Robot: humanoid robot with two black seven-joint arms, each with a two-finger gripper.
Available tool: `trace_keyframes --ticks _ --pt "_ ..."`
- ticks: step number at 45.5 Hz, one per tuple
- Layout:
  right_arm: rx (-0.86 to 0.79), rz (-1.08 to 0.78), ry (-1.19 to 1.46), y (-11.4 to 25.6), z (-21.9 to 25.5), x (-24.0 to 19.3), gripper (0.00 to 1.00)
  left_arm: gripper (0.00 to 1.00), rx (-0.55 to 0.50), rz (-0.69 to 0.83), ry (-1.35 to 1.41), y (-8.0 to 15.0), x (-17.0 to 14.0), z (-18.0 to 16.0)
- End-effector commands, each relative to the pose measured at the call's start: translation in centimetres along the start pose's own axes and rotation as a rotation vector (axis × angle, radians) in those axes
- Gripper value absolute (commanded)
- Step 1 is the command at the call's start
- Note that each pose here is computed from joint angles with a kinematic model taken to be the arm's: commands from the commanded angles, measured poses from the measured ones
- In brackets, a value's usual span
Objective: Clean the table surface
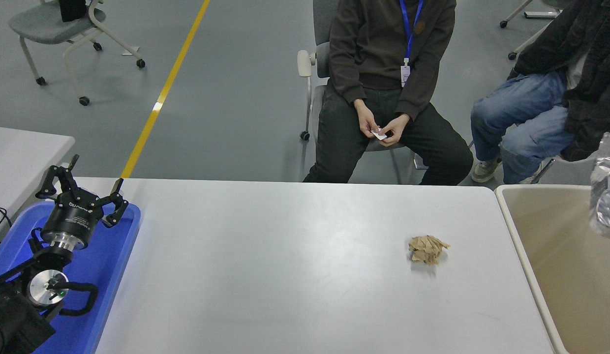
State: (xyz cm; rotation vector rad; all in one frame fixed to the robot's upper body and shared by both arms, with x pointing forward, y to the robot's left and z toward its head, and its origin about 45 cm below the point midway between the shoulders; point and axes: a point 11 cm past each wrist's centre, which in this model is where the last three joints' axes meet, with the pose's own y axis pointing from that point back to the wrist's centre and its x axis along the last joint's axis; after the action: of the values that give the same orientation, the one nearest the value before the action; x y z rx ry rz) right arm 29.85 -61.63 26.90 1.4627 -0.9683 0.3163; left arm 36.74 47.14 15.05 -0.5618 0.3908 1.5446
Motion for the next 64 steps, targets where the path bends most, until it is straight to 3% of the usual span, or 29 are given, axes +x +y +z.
trace_keyframes --ticks 1,29,52,64 --pt "-0.040 -0.021 0.007 -2.0 2.5 -2.8 0.00 1.00 0.000 0.000 0.000 0.0 0.0 0.0" --pt "-0.153 -0.027 0.111 -6.9 3.9 -8.3 0.00 1.00 0.000 0.000 0.000 0.0 0.0 0.0" --pt "-0.214 0.040 0.391 -7.9 4.5 -11.2 0.00 1.00 0.000 0.000 0.000 0.0 0.0 0.0" --pt "-0.244 0.093 0.385 -8.7 3.7 -11.5 0.00 1.00 0.000 0.000 0.000 0.0 0.0 0.0"
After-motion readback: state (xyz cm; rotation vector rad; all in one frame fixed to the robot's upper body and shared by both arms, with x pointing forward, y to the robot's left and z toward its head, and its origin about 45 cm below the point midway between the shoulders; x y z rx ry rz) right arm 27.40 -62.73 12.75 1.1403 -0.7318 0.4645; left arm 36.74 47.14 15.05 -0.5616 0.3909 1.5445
